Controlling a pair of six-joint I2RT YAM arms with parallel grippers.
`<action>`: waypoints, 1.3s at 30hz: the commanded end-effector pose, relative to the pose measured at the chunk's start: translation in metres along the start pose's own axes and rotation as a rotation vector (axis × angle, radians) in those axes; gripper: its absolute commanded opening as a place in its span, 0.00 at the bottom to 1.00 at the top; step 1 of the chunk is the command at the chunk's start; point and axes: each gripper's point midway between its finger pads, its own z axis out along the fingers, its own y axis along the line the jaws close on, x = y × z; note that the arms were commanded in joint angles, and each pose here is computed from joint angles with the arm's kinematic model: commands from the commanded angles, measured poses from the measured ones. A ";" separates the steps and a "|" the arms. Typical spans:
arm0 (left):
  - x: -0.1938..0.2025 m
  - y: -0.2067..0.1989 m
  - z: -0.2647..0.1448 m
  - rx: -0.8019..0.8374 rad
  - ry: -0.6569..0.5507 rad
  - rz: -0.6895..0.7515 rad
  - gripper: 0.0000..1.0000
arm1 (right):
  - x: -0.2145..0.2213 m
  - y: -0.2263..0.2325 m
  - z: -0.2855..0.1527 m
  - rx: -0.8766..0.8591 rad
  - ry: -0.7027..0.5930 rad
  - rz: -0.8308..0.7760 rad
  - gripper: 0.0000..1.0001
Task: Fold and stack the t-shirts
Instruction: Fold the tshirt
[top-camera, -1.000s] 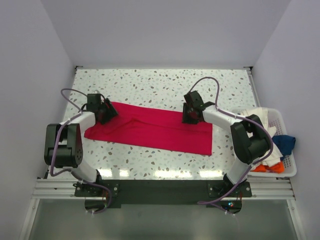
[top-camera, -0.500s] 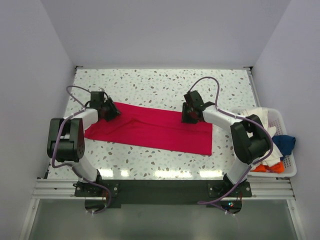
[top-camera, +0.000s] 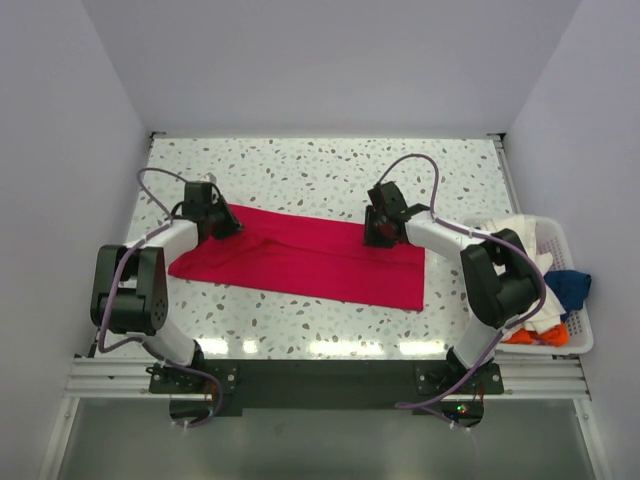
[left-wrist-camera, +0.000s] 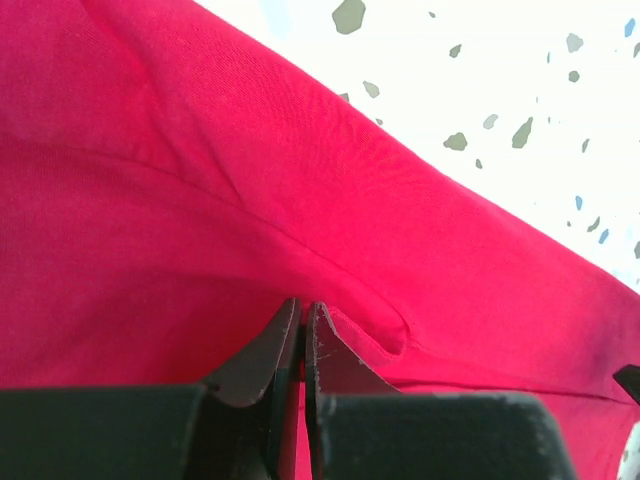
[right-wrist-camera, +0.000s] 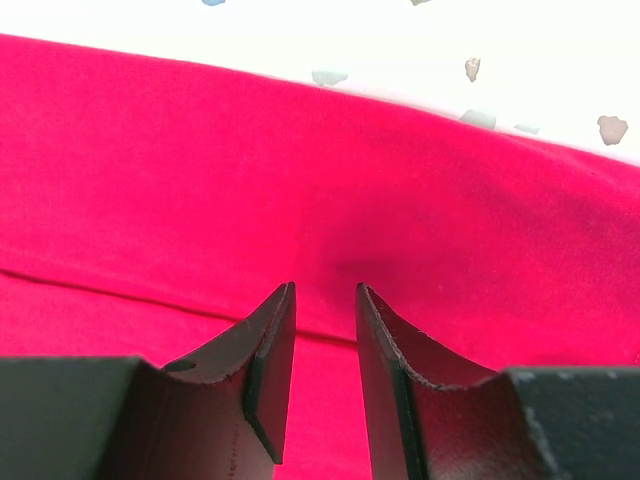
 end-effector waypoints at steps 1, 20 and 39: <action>-0.004 -0.015 -0.014 0.062 -0.030 0.036 0.05 | -0.002 0.005 0.005 -0.014 -0.012 0.006 0.34; 0.068 -0.023 -0.043 0.155 0.055 0.064 0.09 | -0.001 0.003 0.002 -0.010 -0.014 0.003 0.34; 0.043 0.000 -0.061 -0.035 -0.074 -0.058 0.11 | -0.019 -0.002 -0.003 0.067 -0.044 -0.054 0.34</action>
